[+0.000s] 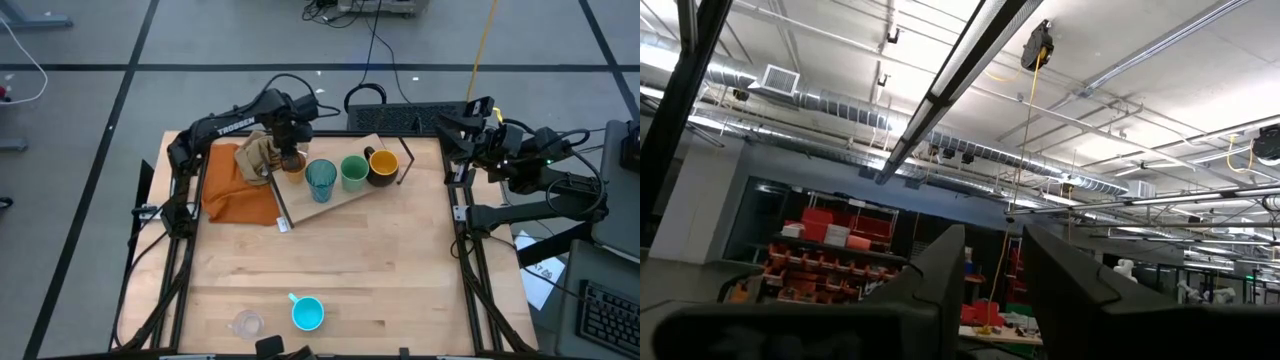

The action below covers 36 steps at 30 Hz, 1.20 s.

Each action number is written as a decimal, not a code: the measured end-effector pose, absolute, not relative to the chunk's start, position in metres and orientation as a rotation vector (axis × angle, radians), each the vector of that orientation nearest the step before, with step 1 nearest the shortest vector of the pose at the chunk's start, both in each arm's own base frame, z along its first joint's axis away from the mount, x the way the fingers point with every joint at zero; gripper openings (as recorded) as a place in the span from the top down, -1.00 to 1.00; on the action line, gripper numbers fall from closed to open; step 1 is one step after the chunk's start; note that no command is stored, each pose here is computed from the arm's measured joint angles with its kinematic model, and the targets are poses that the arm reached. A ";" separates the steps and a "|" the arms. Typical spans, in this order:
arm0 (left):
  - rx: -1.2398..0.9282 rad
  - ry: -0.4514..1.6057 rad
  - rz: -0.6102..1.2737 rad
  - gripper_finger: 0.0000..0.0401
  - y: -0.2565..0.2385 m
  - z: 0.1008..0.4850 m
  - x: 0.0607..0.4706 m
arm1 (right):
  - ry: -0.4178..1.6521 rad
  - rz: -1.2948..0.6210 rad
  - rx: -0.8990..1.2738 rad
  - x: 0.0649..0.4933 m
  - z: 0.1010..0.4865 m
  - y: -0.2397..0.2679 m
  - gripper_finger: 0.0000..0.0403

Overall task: Stack small to large cups/mugs on shelf
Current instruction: Put the blue mug on the shelf

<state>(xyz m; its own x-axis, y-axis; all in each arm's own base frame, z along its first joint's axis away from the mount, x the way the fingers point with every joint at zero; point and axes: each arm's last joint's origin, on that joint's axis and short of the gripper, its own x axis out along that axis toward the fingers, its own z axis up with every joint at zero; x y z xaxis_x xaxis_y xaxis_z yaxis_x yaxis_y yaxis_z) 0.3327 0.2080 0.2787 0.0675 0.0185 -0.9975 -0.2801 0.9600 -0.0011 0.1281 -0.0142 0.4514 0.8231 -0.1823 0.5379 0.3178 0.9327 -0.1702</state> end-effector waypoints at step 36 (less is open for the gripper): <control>-0.201 0.506 0.403 -0.21 0.127 0.524 0.220 | -0.541 -0.310 -0.218 0.128 0.451 -0.016 0.53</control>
